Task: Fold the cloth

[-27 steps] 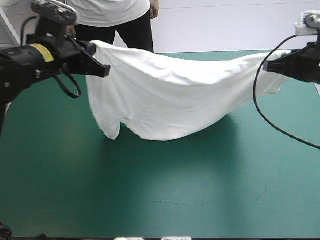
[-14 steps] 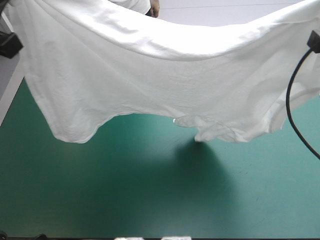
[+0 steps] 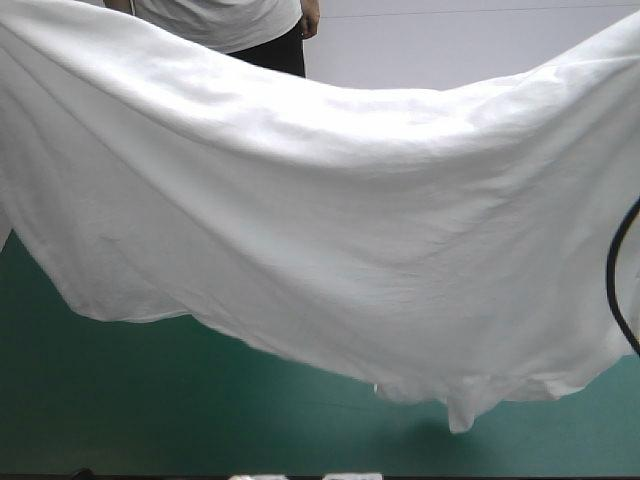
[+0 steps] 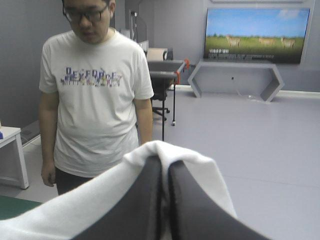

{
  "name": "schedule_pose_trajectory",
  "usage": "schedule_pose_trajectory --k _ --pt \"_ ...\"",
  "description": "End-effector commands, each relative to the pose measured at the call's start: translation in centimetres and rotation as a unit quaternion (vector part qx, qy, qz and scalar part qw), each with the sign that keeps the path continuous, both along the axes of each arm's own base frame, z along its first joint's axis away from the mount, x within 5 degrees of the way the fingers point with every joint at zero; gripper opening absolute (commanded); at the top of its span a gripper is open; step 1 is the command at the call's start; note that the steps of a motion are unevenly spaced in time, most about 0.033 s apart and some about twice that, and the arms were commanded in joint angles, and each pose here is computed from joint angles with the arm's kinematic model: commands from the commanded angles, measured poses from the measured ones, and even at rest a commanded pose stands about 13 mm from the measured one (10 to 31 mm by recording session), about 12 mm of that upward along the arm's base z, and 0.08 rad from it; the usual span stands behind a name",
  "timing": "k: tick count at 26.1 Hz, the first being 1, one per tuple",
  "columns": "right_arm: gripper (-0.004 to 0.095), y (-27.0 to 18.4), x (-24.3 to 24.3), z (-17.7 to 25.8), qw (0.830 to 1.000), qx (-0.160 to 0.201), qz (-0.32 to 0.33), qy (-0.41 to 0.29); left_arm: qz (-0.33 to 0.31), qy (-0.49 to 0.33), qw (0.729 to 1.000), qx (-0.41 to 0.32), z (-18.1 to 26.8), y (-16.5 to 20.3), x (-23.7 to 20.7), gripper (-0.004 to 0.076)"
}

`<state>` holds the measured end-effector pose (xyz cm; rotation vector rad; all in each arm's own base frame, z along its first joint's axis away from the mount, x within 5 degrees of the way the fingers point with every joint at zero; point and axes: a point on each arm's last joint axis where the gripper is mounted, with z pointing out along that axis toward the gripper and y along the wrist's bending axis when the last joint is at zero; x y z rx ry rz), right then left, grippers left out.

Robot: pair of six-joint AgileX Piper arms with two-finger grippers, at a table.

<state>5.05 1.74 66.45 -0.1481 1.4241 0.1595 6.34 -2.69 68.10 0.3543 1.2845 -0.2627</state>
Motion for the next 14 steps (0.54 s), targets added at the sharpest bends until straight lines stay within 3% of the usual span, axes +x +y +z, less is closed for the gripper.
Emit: schedule_pose_trajectory --k 1,6,9,14 --pt "-0.0017 0.1 1.9 -0.3 0.999 0.021 0.006 0.024 0.029 0.043 0.999 0.003 -0.8 0.3 0.6 -0.0010" --pt "-0.0017 0.6 6.4 -2.8 0.993 0.028 0.030 0.113 0.073 0.155 0.984 0.050 -4.3 -1.0 4.6 -0.0010" --pt "-0.0017 0.9 9.5 -5.5 0.981 0.036 0.042 0.187 0.119 0.247 0.958 0.091 -8.6 -2.1 8.1 -0.0010" --pt "-0.0017 0.9 18.3 -14.4 0.951 0.048 0.030 0.305 0.160 0.315 0.925 0.138 -17.3 -4.9 16.2 -0.0009"
